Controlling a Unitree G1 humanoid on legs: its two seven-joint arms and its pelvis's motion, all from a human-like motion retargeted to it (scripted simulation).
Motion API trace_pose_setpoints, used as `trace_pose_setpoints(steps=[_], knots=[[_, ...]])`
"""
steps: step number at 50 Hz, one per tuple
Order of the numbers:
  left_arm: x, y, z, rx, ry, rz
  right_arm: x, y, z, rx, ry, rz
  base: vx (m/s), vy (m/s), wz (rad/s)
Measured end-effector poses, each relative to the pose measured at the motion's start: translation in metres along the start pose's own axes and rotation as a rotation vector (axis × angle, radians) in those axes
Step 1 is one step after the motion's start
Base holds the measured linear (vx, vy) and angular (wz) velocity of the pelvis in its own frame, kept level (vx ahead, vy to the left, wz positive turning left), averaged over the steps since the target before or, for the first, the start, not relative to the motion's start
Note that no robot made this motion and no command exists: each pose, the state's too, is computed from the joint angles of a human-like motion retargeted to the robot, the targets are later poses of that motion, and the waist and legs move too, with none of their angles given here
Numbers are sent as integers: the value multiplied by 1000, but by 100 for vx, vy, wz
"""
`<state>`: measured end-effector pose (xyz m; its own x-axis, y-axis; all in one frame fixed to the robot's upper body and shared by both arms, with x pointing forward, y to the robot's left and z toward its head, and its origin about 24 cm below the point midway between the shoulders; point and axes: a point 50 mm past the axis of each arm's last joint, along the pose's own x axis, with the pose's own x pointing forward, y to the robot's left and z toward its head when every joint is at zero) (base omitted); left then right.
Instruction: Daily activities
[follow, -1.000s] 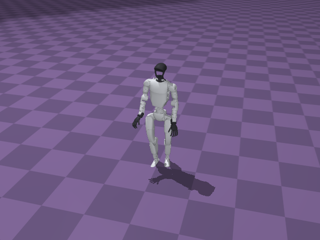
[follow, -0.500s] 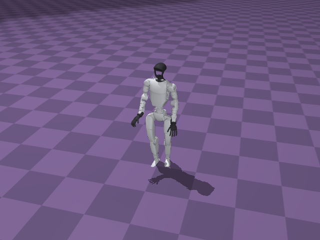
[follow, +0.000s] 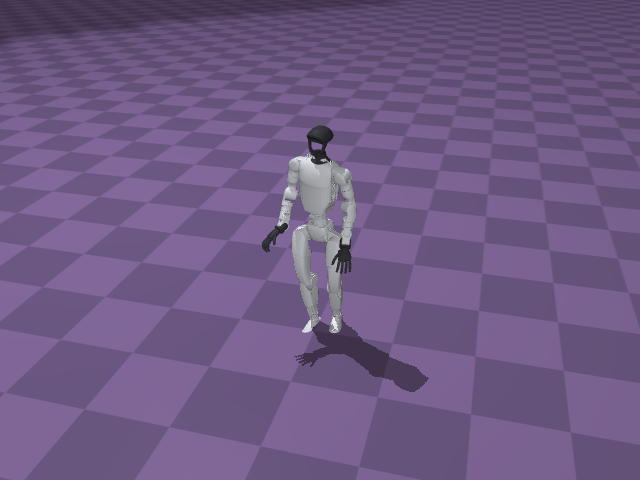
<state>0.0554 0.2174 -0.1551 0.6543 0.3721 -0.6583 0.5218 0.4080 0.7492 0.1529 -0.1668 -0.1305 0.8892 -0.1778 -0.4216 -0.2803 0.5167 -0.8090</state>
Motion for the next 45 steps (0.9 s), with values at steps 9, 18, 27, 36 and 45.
trace_pose_setpoints(steps=[9, 18, 27, 36, 45], knots=[[0, 1, 5, -21, -15, 11, 1, 1, 0, 20, 10, 24, 4, 3, -31], [17, 26, 17, -17, -53, 108, -1, 1, -6, 67, 61, 32, 9, 0, -61], [25, 41, 10, 12, -33, 180, -6, -4, -28, 109, 193, -23, 20, -4, -36], [30, 52, 7, 12, 11, 244, -14, 2, -37, 155, 279, -28, 26, -16, -16], [28, 44, 13, -62, 40, 211, -35, 21, -44, 156, 313, 52, 36, -22, -72]])
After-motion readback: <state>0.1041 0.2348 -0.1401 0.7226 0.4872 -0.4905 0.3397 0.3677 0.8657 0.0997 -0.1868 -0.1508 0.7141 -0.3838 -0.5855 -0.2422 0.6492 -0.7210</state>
